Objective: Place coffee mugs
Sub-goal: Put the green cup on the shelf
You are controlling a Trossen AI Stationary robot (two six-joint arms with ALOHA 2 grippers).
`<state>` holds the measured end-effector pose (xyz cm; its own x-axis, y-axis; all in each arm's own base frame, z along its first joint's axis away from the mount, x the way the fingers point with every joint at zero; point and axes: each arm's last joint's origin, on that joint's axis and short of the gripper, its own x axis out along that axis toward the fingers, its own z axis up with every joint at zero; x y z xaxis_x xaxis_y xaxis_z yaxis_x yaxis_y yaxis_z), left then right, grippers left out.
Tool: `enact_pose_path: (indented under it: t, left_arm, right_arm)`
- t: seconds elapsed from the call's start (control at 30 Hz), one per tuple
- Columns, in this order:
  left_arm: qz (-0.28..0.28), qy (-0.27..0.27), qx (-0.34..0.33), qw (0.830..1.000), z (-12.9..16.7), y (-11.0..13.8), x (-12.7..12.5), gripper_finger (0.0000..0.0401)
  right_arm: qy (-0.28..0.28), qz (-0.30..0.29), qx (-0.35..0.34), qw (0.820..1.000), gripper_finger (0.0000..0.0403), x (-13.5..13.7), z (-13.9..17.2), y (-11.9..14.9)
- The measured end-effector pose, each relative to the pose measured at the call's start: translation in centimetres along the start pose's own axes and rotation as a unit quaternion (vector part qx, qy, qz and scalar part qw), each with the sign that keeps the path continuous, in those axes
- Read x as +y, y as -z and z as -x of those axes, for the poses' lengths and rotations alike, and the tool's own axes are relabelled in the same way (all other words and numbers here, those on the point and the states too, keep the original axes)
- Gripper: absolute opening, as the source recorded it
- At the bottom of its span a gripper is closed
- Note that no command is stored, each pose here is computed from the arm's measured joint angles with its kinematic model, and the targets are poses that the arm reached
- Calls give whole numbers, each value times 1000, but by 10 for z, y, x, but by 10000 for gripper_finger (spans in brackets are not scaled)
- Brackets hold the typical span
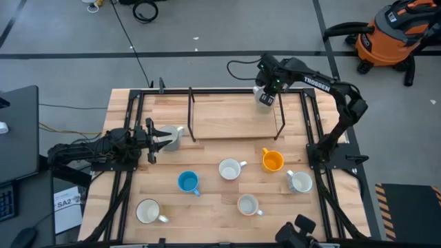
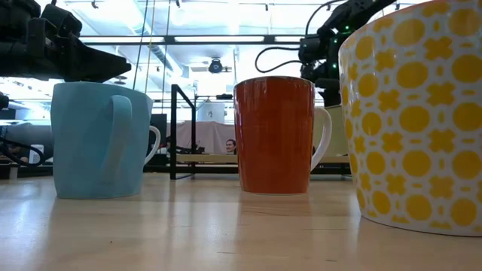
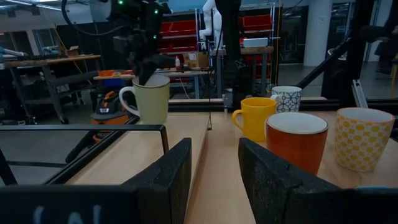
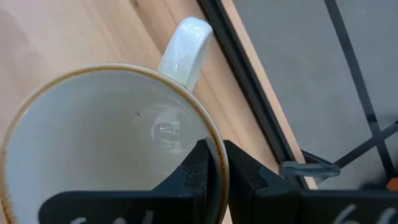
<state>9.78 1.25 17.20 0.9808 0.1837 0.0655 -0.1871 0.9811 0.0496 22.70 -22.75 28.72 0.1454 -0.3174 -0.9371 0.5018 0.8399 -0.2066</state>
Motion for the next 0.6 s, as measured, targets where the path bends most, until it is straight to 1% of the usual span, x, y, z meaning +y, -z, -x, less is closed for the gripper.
enact_pose_path:
  t: [0.23,0.6]
  left_arm:
    - [0,0,0,1000,0,0,0,139]
    - [0,0,0,1000,0,0,0,139]
  right_arm:
    - [2,-2,0,1000,38,-2,0,1]
    - [7,-2,3,1000,65,-2,-1,1]
